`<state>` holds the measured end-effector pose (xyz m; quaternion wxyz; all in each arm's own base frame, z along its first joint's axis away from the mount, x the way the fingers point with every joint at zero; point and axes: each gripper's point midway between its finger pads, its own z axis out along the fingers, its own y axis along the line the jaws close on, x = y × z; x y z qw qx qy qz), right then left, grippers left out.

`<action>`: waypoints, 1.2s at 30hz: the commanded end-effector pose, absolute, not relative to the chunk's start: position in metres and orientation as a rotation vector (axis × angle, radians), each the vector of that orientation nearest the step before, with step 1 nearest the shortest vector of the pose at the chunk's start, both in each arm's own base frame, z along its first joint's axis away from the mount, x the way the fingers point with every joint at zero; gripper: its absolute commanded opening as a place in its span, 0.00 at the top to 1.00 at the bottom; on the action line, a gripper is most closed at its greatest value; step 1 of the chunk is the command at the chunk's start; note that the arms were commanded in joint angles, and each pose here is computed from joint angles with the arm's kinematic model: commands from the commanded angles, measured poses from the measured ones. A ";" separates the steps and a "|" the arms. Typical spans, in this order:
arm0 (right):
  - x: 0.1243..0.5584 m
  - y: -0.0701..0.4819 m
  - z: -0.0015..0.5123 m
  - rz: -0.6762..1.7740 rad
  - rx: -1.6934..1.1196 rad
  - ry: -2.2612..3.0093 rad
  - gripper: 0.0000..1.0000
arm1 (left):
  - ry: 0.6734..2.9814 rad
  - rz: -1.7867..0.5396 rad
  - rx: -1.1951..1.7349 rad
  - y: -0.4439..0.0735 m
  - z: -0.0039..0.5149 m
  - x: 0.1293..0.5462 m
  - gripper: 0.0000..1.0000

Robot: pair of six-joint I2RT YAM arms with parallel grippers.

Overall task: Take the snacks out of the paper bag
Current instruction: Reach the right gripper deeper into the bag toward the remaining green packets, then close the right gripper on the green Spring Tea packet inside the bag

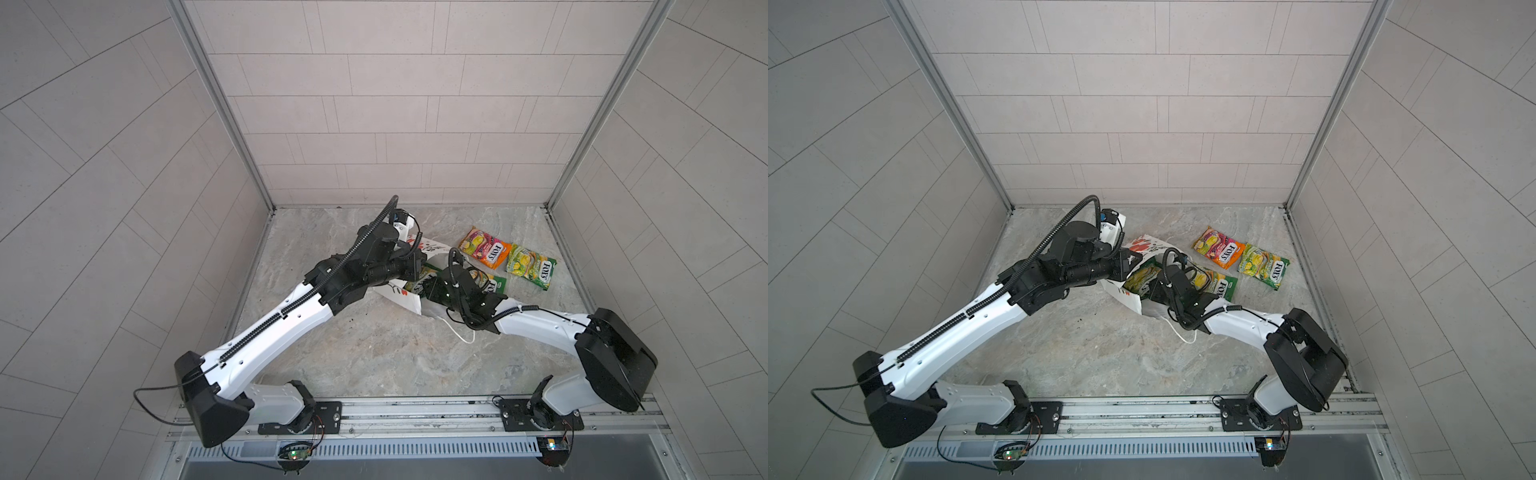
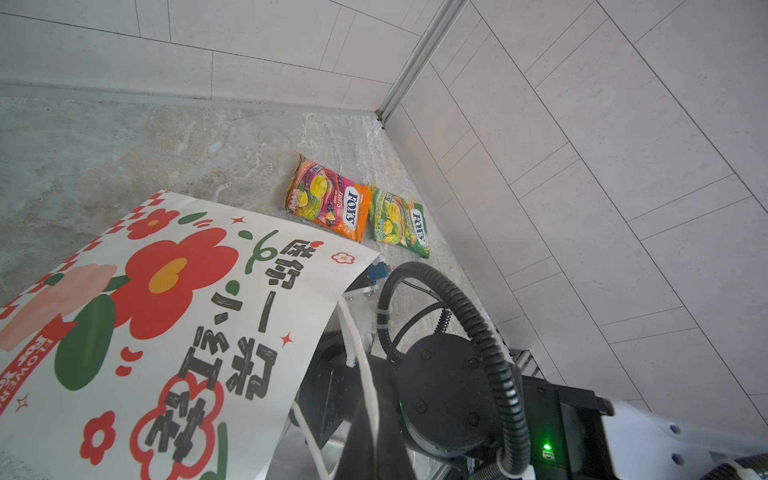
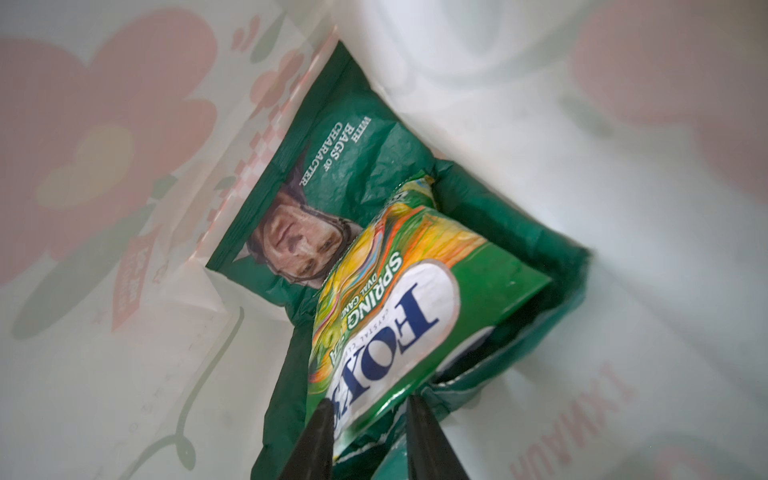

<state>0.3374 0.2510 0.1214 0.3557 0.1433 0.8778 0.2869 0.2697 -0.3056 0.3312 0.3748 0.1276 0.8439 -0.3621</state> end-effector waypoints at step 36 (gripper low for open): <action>0.371 0.261 0.116 0.732 0.464 2.249 0.92 | 2.134 -0.928 0.381 -0.311 0.336 0.265 1.00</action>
